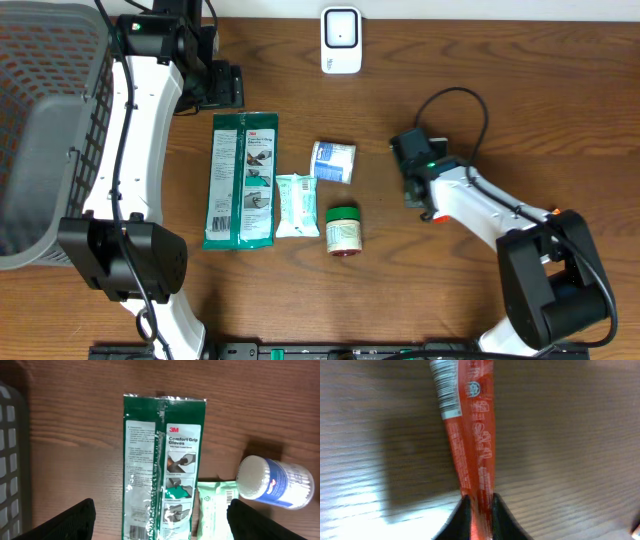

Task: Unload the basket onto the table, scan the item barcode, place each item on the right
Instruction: 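Lift the red snack stick off the table with the right gripper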

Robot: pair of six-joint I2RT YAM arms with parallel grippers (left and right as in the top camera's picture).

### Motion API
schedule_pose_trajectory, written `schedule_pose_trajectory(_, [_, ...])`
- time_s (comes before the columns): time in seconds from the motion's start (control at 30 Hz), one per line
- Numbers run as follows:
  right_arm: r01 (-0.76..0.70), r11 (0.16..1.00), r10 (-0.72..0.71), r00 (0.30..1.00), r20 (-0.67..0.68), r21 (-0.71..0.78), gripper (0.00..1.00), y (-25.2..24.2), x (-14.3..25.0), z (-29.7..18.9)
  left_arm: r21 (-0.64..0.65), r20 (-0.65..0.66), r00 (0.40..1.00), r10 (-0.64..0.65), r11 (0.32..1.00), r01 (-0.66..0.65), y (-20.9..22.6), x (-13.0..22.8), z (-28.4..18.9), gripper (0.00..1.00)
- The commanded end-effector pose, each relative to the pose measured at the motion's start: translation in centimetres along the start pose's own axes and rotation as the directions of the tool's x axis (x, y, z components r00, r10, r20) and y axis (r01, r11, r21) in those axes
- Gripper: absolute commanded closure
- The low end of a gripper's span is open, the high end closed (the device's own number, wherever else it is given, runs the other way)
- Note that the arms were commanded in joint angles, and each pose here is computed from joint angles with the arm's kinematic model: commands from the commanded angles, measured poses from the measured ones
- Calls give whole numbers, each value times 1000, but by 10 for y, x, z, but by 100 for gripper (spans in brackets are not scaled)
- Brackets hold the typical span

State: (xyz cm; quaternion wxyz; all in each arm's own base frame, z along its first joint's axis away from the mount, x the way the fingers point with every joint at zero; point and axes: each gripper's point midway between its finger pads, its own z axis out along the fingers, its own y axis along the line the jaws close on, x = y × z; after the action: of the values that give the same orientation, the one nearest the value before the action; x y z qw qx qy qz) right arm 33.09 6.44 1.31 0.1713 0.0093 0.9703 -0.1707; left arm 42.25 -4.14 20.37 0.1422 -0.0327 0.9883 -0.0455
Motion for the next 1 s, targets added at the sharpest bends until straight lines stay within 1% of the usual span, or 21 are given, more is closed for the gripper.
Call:
schedule_pose_trajectory(0.0, [51, 998, -52, 998, 41, 34, 43, 7, -2, -4, 11, 7, 1000, -11, 1000, 11, -1, 2, -6, 16])
schedule_pose_trajectory(0.03, [56, 998, -57, 997, 43, 29, 40, 10, -2, -5, 11, 7, 1000, -11, 1000, 11, -1, 2, -6, 16])
schedule_pose_trajectory(0.07, [59, 998, -60, 997, 43, 28, 39, 10, -2, -5, 11, 7, 1000, -11, 1000, 11, -1, 2, -6, 16])
schedule_pose_trajectory(0.2, [60, 998, -60, 998, 9, -12, 37, 11, -4, -14, 11, 7, 1000, -11, 1000, 11, -1, 2, -6, 16])
schedule_pose_trajectory(0.3, [57, 995, -60, 998, -32, -79, 35, 12, -8, -22, 11, 8, 1000, -11, 1000, 11, -1, 2, -6, 16])
schedule_pose_trajectory(0.43, [65, 978, -83, 993, -83, -200, 35, 16, -9, -25, 11, 8, 1000, -11, 1000, 11, -1, 2, -6, 16])
schedule_pose_trajectory(0.5, [48, 970, -78, 990, -117, -237, 37, 12, -5, -22, 11, 7, 1000, -11, 1000, 11, -1, 2, -6, 16])
schedule_pose_trajectory(0.57, [22, 960, -68, 985, -156, -279, 41, 7, -1, -19, 11, 7, 1000, -11, 1000, 11, -1, 2, -6, 16])
schedule_pose_trajectory(0.7, [-14, 921, -83, 969, -232, -390, 48, -3, 10, -17, 11, 8, 1000, -11, 1000, 11, -1, 2, -6, 16])
schedule_pose_trajectory(0.8, [-33, 862, -111, 961, -252, -506, 55, -2, 14, -21, 10, 6, 1000, -11, 1000, 11, -1, 2, -6, 16])
schedule_pose_trajectory(0.87, [-40, 813, -130, 960, -248, -580, 57, 0, 15, -25, 10, 4, 1000, -11, 1000, 11, -1, 3, -5, 16])
schedule_pose_trajectory(0.9, [-49, 802, -128, 959, -252, -595, 58, -1, 16, -25, 10, 2, 1000, -11, 1000, 11, -1, 3, -4, 16])
schedule_pose_trajectory(0.97, [-76, 808, -105, 957, -270, -584, 60, -9, 19, -20, 10, 1, 1000, -11, 1000, 11, -1, 3, -4, 16])
